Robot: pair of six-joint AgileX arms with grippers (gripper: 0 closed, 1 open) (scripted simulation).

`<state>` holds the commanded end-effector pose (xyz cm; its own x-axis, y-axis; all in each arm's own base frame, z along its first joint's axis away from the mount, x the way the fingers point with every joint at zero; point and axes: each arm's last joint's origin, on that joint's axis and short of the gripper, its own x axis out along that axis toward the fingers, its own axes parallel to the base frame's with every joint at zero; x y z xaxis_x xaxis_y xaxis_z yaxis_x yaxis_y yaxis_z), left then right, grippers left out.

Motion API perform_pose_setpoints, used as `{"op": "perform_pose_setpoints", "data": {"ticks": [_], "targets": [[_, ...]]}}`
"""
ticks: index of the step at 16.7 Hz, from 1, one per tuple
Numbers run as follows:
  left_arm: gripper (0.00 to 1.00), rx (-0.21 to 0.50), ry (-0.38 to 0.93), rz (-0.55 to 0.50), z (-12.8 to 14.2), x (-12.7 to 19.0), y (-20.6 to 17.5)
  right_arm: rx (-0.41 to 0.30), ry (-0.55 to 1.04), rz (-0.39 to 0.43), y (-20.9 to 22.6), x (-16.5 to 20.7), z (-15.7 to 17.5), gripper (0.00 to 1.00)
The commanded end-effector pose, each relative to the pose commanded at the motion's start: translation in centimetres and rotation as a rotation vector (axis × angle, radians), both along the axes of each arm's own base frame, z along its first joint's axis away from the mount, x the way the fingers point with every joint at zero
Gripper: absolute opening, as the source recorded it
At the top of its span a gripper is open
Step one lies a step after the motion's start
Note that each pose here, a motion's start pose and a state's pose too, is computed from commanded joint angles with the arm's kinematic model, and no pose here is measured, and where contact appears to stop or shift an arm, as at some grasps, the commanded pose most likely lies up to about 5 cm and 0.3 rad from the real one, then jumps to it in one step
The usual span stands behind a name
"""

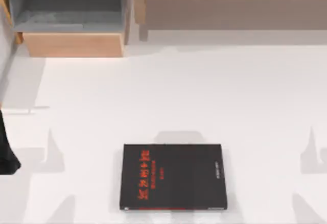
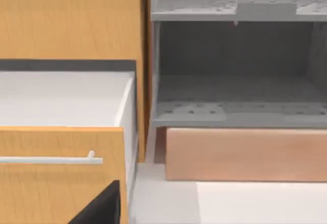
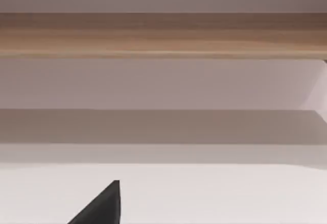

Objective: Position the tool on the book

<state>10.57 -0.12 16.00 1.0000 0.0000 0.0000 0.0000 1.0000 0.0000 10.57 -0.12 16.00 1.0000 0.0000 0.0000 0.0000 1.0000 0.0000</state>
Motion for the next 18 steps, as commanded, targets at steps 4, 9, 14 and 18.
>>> {"op": "perform_pose_setpoints", "data": {"ticks": [4, 9, 14, 18], "targets": [[1.0, 0.013, 0.021, 0.018, 0.5, 0.0, 0.1, 0.0, 0.0, 0.0, 0.0, 0.0, 0.0, 1.0], [1.0, 0.1, 0.198, 0.125, 5.4, 0.6, 1.2, 0.0, 0.0, 0.0, 0.0, 0.0, 0.0, 1.0], [1.0, 0.198, 0.511, 0.197, 13.5, 4.7, 3.3, 0.0, 0.0, 0.0, 0.0, 0.0, 0.0, 1.0], [1.0, 0.235, 0.815, 0.182, 18.2, 12.2, 6.4, 0.0, 0.0, 0.0, 0.0, 0.0, 0.0, 1.0]]}}
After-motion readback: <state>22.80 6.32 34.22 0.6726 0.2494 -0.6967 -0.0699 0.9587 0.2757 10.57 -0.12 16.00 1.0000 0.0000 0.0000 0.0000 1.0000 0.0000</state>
